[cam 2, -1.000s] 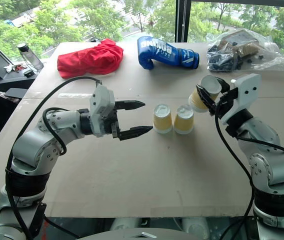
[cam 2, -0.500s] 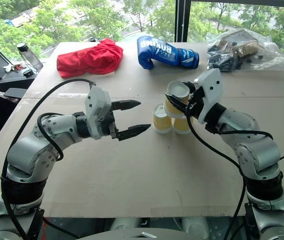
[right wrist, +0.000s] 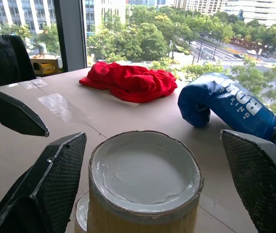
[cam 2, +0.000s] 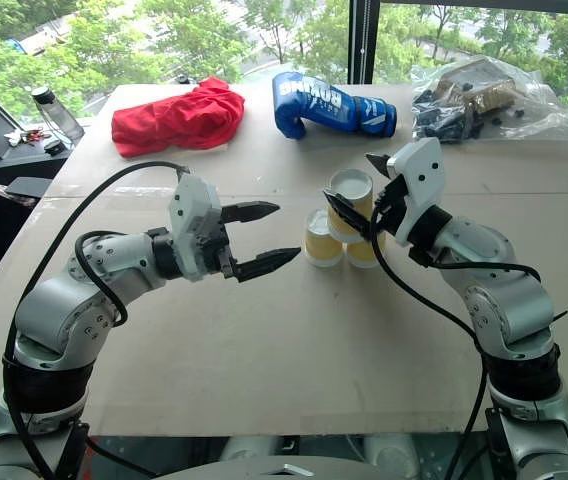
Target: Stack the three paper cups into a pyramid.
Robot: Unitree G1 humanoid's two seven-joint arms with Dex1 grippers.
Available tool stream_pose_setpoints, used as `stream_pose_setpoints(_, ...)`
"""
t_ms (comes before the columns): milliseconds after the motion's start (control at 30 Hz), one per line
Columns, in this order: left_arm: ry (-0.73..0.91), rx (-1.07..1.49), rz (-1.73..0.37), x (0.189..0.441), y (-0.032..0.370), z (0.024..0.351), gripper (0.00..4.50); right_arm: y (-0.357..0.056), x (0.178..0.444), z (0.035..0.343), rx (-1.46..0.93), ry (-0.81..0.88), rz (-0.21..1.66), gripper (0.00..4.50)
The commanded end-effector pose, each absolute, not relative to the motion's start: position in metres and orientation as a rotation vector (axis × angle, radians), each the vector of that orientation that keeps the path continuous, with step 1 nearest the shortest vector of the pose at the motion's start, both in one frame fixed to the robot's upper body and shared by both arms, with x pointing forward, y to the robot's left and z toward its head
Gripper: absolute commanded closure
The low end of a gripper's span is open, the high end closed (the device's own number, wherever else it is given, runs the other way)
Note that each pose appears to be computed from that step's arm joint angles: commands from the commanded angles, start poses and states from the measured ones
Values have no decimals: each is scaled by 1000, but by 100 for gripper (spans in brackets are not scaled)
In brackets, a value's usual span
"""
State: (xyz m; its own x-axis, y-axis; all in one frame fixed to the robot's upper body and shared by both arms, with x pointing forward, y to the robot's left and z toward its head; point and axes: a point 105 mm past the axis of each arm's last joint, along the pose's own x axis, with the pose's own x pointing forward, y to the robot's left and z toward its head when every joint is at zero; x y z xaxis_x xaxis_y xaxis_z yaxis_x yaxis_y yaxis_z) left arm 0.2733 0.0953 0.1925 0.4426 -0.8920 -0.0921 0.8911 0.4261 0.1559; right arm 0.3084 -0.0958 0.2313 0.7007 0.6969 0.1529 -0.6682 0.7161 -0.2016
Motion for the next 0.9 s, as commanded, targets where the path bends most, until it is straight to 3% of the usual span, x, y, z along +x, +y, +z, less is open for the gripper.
stream_pose_setpoints(33,-47,174,-1118,261,95,195,0,-116,288,245,-148,-311,767,5)
stream_pose_setpoints(133,-15,113,-1064,255,107,180,0,-137,265,240,-100,-302,804,5)
stream_pose_setpoints(300,89,79,-933,244,132,139,0,-172,228,190,-38,-146,843,5)
stream_pose_setpoints(600,159,82,-842,230,145,100,0,-216,209,97,-80,20,755,5)
stream_pose_setpoints(767,195,125,-780,223,155,83,0,-228,204,74,-148,27,776,5)
stream_pose_setpoints(900,204,156,-751,220,159,73,0,-233,213,73,-153,-11,766,5)
